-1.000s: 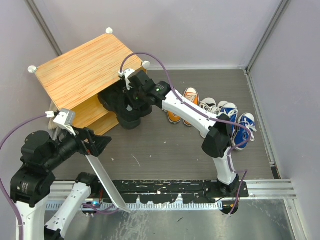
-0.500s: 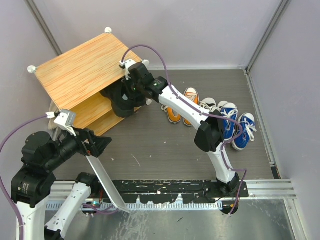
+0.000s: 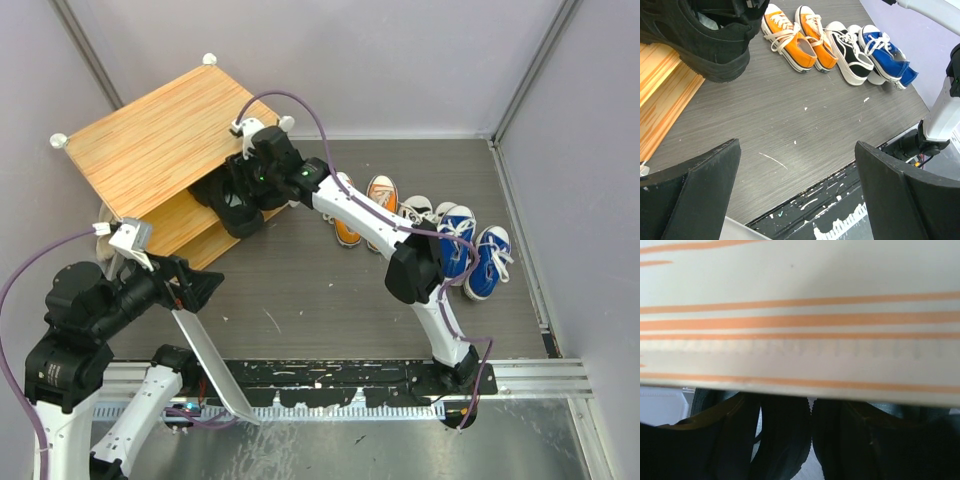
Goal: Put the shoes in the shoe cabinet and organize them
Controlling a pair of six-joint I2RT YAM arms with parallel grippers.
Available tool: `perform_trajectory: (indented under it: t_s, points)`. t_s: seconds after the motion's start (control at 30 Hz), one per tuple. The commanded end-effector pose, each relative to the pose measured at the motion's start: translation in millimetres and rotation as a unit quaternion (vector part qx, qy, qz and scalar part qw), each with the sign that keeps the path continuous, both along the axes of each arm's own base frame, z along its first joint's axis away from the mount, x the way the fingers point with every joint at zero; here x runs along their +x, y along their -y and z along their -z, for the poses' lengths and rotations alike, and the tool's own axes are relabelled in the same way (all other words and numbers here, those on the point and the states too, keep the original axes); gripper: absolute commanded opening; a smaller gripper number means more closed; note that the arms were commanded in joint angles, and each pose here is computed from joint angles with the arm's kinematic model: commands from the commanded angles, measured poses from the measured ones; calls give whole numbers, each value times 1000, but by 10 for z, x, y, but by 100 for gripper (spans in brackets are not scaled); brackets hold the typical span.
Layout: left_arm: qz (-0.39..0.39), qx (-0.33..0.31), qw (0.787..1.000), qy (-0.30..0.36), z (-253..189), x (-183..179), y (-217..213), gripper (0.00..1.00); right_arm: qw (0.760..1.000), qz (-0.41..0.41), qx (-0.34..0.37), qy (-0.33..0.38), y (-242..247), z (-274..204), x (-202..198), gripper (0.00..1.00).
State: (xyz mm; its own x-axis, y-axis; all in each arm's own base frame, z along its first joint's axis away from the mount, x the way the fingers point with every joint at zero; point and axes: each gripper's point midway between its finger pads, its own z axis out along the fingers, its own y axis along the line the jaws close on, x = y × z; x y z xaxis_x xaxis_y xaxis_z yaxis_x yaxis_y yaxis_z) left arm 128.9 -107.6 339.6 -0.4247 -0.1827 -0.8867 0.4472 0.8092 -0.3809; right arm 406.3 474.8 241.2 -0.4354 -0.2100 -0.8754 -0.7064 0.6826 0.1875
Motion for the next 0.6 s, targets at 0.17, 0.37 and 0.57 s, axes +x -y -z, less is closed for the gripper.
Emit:
perform_trajectory:
  t_s: [0.17, 0.37, 0.57]
  points:
    - [0, 7, 1000, -13, 58, 71, 10, 98, 984, -48, 125, 116, -53, -1270, -135, 77]
    - [3, 8, 1000, -13, 63, 89, 22, 98, 983, -43, 126, 130, 66, -1461, -191, 87]
    - [3, 11, 1000, -12, 60, 101, 18, 98, 984, -49, 122, 118, 109, -1486, -272, 87]
